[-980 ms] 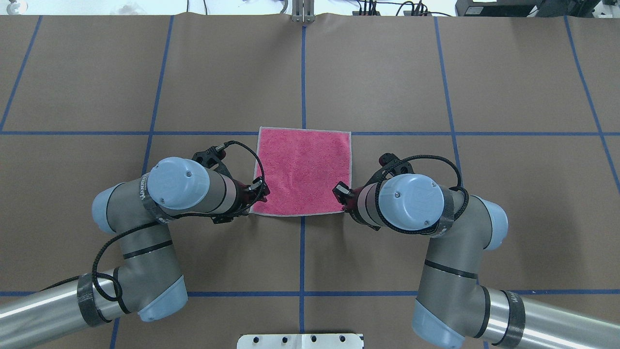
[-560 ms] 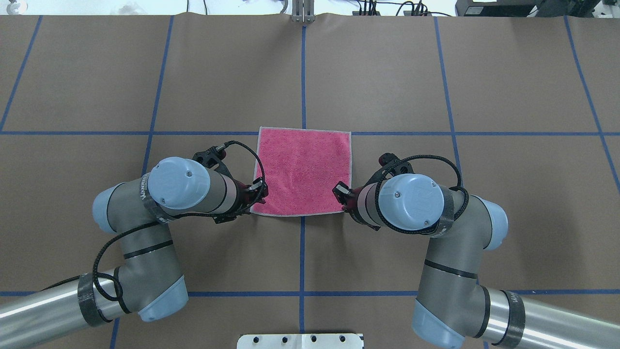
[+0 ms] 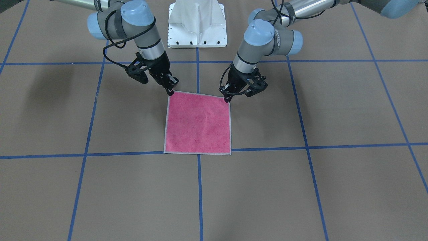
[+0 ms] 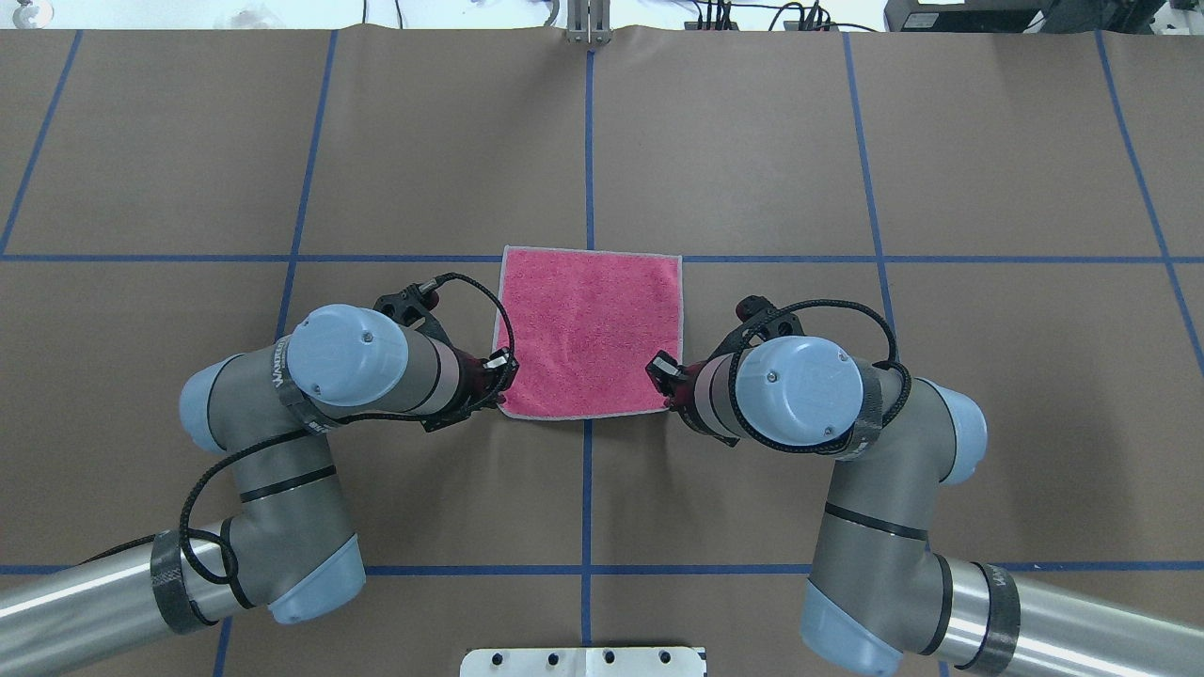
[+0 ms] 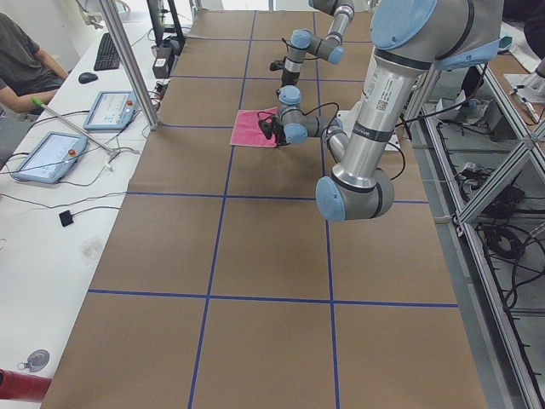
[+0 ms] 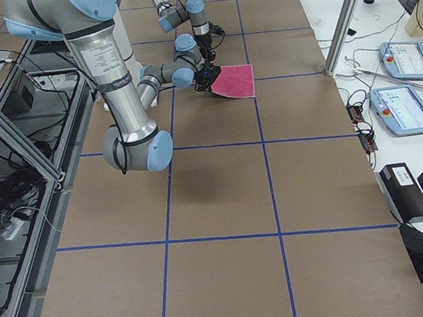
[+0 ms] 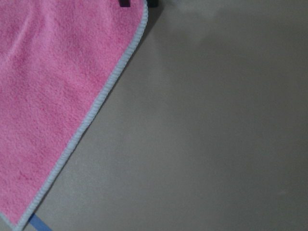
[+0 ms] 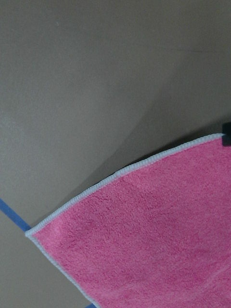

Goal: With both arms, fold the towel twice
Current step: 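Lift both near corners and fold them over toward the far edge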

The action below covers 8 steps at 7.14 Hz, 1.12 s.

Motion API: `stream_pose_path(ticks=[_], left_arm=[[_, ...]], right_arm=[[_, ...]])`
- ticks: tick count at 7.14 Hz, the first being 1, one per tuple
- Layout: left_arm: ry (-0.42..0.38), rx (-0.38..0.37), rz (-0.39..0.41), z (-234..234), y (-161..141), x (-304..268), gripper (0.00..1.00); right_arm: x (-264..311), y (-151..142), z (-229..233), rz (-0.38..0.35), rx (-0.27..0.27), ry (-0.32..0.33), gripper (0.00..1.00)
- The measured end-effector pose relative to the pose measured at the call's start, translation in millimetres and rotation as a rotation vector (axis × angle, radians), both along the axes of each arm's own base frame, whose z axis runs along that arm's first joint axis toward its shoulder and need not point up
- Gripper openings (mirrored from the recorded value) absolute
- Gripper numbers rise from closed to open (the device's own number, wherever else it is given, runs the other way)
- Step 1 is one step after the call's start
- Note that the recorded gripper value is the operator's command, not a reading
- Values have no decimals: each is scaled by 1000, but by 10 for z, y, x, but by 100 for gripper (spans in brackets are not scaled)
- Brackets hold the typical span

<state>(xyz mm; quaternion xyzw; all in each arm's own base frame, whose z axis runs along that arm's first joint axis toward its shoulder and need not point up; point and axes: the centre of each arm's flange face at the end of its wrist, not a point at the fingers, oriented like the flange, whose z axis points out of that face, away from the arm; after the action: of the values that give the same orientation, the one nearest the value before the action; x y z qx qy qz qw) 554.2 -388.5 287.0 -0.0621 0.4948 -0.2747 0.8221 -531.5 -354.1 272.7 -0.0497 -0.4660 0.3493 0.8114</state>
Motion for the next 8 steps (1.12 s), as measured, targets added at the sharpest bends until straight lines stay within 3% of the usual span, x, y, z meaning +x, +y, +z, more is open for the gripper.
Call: stream_pose_path(ticks=[4, 6, 8], left_arm=[[26, -9, -4, -181, 13, -11, 0], [64, -50, -42, -462, -48, -28, 0], [84, -89, -128, -677, -434, -251, 0]], right_arm=[[106, -19, -71, 4, 2, -17, 0], [261, -33, -140, -4, -15, -46, 0], [419, -234, -160, 17, -67, -70, 0]])
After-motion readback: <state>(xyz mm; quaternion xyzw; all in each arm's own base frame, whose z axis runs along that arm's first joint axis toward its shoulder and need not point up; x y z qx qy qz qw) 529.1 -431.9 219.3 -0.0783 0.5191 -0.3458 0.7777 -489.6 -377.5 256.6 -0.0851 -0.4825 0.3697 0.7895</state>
